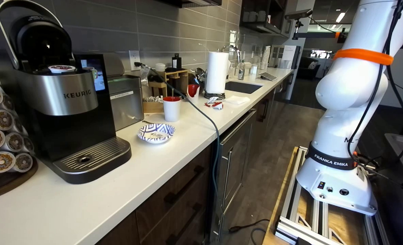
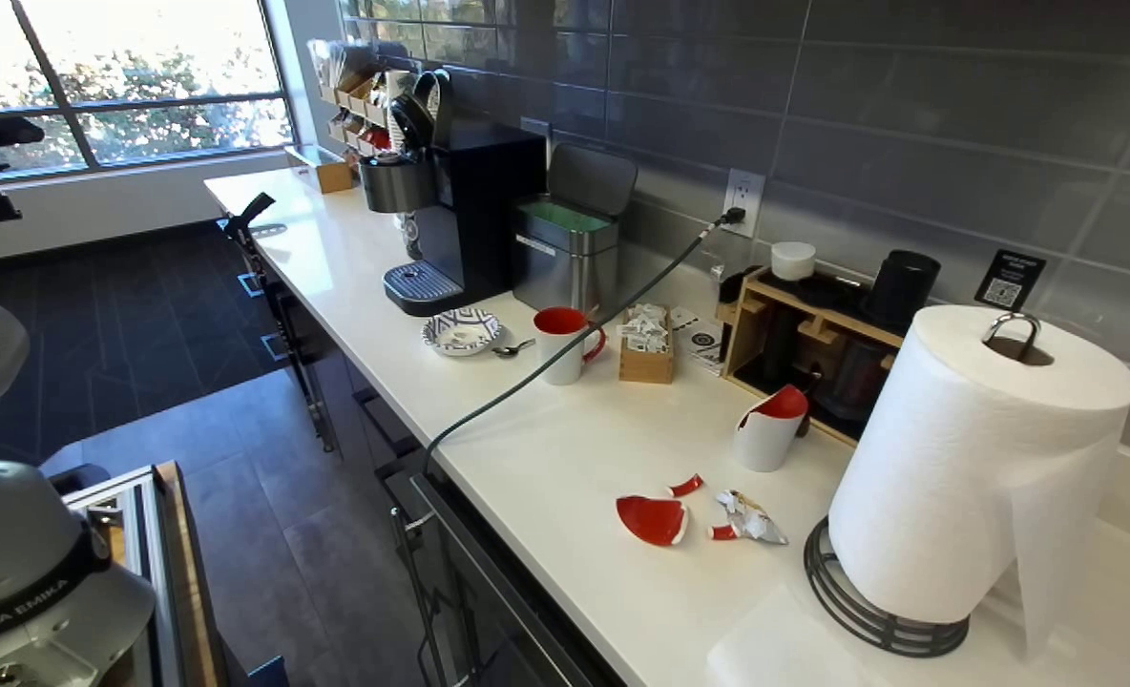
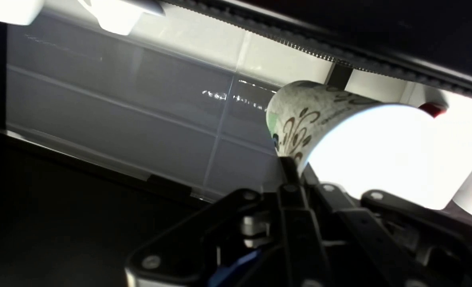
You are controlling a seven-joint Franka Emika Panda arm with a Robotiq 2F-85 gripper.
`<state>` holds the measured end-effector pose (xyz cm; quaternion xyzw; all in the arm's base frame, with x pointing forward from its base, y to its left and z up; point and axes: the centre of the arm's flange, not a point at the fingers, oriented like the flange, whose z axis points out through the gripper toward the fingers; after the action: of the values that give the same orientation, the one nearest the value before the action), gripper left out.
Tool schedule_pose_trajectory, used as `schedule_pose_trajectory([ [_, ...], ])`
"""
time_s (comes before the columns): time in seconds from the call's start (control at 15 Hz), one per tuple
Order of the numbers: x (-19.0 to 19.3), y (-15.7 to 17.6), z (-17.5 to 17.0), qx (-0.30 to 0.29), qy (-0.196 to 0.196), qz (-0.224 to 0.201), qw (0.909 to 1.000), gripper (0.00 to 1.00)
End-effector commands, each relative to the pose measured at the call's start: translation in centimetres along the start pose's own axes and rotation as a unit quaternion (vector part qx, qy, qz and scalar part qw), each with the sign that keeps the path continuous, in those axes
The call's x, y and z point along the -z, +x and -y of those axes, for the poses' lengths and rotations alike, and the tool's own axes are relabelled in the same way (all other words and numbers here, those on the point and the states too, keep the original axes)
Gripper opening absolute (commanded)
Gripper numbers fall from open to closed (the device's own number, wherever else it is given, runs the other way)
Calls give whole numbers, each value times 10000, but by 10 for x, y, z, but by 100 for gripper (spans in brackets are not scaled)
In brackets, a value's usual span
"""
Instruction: Put the paper cup inside the cabinet
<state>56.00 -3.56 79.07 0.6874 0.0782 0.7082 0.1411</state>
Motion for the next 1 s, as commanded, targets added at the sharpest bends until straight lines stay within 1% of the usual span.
schedule_pose_trajectory([
  [0.0,-12,-1,36,38,-128,91,9999,1],
  [0.73,-12,-9,44,202,-55,257,9994,1],
  [0.8,-12,-9,45,207,-46,270,9994,8],
  [0.87,-12,-10,45,207,-43,285,9994,29],
  [0.93,-12,-11,45,201,-40,311,9993,34],
])
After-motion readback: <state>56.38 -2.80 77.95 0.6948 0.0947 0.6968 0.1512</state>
